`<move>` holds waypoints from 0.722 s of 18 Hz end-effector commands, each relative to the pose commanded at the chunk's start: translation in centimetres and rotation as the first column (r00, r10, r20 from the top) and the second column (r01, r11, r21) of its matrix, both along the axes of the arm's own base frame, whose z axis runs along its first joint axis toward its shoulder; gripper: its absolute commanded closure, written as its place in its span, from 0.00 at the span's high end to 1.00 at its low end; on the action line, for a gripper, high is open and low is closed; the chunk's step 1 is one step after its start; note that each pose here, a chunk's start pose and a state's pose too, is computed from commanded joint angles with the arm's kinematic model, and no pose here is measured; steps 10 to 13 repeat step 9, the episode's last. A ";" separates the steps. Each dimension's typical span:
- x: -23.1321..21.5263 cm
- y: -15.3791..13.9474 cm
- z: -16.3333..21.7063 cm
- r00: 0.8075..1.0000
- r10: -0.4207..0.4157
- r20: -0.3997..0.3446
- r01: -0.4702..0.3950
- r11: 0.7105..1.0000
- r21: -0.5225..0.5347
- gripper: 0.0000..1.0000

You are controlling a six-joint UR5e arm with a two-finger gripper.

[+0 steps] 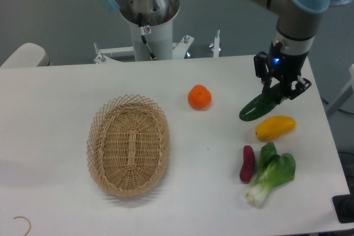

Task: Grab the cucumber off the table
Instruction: 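Lift the held cucumber up off the table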

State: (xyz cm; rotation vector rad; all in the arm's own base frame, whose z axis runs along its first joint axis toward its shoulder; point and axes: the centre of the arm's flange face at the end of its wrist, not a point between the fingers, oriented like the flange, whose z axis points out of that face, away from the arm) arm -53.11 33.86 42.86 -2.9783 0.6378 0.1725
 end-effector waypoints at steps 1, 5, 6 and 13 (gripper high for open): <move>-0.1 -0.2 0.0 1.000 0.003 0.000 -0.003 1.000 0.000 0.18; -0.6 -1.0 -0.1 1.000 0.010 0.000 -0.010 1.000 -0.003 0.18; -0.6 -1.1 -0.2 1.000 0.011 0.001 -0.011 1.000 -0.003 0.18; -0.7 -1.1 0.0 1.000 0.011 -0.002 -0.011 1.000 0.000 0.18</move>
